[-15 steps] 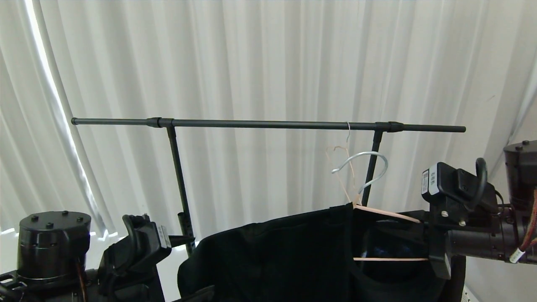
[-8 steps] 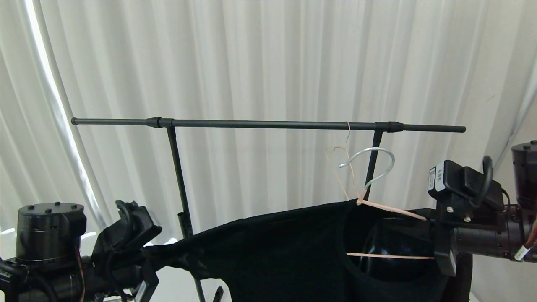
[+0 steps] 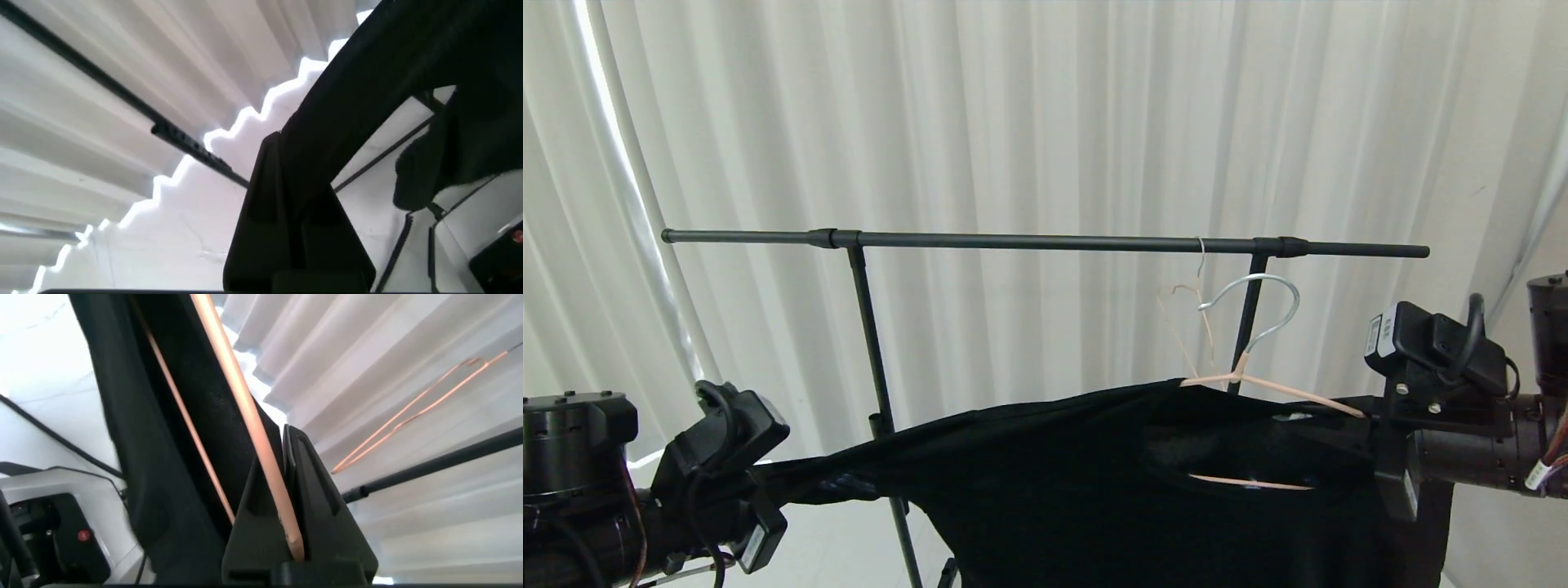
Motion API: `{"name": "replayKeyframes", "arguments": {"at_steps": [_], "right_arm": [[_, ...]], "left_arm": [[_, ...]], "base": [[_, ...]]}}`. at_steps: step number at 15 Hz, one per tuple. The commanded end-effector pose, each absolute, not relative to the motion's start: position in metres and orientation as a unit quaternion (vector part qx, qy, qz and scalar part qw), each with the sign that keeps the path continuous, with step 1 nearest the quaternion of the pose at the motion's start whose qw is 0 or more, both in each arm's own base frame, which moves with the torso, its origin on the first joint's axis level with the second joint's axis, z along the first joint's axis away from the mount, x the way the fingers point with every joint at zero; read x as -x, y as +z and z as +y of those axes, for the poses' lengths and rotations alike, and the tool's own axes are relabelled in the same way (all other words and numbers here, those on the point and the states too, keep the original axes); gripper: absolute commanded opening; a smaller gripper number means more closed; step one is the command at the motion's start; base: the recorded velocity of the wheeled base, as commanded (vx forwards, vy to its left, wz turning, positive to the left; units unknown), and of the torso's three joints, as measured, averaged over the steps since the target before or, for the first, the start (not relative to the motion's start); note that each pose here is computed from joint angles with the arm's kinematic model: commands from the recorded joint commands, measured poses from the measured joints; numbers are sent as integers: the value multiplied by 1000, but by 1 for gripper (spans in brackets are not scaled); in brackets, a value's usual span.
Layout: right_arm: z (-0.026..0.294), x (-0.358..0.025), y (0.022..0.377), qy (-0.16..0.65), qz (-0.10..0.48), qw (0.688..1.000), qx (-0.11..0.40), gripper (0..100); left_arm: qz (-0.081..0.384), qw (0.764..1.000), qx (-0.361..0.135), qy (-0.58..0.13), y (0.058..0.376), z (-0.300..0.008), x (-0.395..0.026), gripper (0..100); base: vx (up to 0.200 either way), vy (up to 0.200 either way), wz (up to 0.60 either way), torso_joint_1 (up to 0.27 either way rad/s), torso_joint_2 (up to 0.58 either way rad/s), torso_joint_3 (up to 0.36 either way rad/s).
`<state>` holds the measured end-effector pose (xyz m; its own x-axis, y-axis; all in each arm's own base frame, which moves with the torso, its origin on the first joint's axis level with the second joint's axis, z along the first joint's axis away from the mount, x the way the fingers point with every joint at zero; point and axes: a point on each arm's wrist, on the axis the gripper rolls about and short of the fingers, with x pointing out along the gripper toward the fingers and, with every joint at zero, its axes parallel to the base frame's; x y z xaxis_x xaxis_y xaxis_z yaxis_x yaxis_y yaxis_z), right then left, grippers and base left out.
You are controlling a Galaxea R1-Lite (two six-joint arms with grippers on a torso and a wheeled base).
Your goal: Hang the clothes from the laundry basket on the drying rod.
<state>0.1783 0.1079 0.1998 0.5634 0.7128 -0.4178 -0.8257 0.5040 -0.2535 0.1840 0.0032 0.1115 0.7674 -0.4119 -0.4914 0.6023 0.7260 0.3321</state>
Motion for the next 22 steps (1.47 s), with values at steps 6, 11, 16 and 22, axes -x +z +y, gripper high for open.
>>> {"name": "replayKeyframes", "arguments": {"at_steps": [6,11,16,22], "right_arm": [[107,-180,200,444,131,860,216,0],[93,-187,199,407,144,877,212,0],[80,-188,189,376,190,882,211,0],[75,-188,196,285,218,907,220,0]], "left_arm": [[134,916,-200,-320,138,-19,-167,100],[85,925,-127,-348,168,-36,-153,100],[35,938,-66,-339,208,-39,-158,100],[101,973,-138,-154,186,-32,-181,100]], "base": [[0,0,0,0,0,0],[0,0,0,0,0,0],[0,0,0,0,0,0],[0,0,0,0,0,0]]}}
